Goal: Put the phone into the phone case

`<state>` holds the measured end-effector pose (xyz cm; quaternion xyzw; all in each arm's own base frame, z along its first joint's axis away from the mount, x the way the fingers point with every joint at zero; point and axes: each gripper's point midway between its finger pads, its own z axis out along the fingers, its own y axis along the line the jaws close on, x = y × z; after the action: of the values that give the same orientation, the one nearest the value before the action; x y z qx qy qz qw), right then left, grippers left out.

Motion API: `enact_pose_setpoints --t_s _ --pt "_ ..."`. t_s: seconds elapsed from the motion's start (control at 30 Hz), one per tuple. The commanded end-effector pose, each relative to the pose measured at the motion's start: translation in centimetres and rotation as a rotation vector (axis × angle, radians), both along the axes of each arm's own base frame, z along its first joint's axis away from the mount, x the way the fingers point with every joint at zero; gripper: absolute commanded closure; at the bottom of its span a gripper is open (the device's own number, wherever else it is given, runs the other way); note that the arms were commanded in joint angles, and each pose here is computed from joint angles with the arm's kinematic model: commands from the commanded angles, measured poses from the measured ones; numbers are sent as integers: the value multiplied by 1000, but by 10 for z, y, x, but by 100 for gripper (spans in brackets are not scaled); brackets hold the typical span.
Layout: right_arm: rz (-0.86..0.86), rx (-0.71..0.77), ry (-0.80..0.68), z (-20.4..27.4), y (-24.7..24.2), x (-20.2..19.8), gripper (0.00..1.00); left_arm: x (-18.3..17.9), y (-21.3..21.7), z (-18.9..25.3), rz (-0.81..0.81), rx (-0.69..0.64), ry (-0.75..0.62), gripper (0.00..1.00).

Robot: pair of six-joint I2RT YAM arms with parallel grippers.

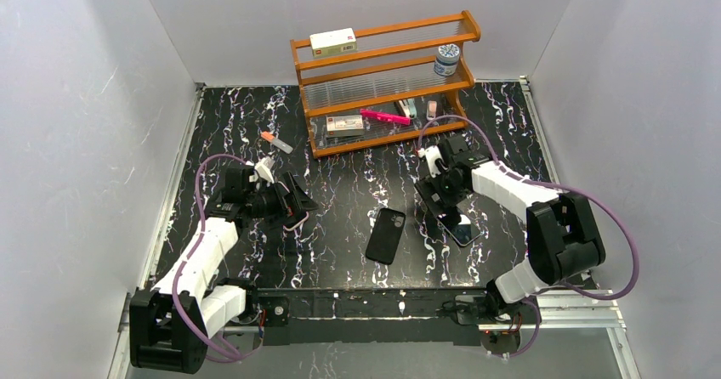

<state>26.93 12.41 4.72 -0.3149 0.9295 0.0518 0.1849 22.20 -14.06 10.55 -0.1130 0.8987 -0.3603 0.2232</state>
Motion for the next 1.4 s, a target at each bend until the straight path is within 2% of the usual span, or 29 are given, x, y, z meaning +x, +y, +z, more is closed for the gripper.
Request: enact_pose_setpoints --t_s 0.0,0.43,0.67,0.8,1.07,1.37 --pt "-45 43 71 -11 -7 -8 1 1 -6 17 -43 -21 -43 2" --pt "-31 152 147 -28 9 -2 1 -2 -8 23 -51 -20 -73 2" --pt "-5 225 192 -25 28 -1 9 -1 -7 25 -46 -13 -85 2" --pt "38 275 184 -15 43 -6 10 -1 -7 24 -45 -11 -80 2" --pt "80 287 244 -19 61 -25 13 -1 -7 23 -46 -9 -76 2" --pt "35 296 315 -4 68 -36 20 -1 -7 25 -44 -8 -88 2"
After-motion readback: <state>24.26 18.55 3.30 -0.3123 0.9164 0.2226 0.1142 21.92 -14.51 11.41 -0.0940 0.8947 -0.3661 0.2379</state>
